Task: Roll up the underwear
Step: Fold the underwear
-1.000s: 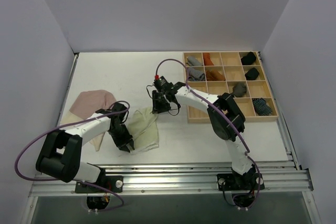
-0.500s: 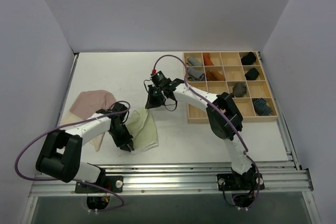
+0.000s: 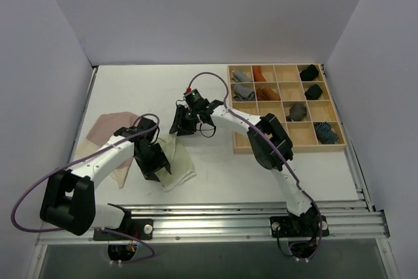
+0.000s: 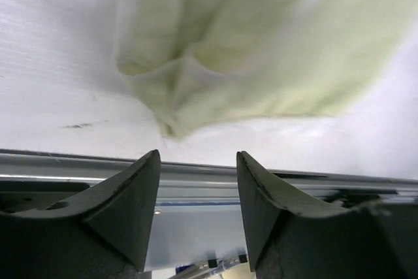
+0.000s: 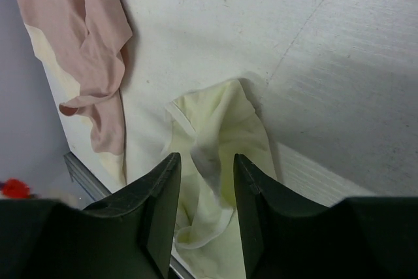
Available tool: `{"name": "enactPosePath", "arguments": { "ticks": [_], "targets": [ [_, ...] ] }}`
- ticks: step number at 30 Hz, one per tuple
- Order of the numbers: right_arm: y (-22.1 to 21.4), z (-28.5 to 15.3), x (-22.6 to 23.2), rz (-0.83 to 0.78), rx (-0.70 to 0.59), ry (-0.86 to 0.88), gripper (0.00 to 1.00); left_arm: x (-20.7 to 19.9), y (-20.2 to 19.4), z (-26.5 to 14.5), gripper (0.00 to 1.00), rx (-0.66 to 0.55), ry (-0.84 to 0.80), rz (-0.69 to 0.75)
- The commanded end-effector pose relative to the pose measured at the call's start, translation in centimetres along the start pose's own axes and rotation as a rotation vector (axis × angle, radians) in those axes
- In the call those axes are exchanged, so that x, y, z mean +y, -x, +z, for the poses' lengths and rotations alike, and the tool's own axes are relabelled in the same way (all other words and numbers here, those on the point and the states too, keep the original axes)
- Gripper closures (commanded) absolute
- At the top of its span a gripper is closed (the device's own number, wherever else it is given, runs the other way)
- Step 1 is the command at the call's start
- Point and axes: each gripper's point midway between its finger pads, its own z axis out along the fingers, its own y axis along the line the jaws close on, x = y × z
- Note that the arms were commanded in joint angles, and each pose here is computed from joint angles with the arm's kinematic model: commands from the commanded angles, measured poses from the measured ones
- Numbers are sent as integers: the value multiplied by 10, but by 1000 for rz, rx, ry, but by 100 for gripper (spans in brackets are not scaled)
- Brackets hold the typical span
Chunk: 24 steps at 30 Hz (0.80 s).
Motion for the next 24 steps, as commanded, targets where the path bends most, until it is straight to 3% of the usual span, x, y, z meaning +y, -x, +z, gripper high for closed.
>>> {"name": "enactPosePath", "arguments": {
  "ticks": [1, 6, 13, 20, 24],
  "targets": [
    [15, -44, 20, -96, -44, -4, 66, -32, 21, -48, 41, -107, -95, 18],
    [-3, -69, -6, -146, -43, -92, 65, -48, 70, -71, 40, -208, -79, 75],
    [-48, -85, -32, -178, 35, -94, 66, -76, 130, -65, 41, -210, -97, 119],
    [-86, -85, -49, -226, 95, -128, 65, -122, 152, -57, 41, -169, -194, 188],
    [-101, -86, -56, -236, 111, -147, 65, -125, 151, -46, 41, -142, -154, 214]
  ]
}}
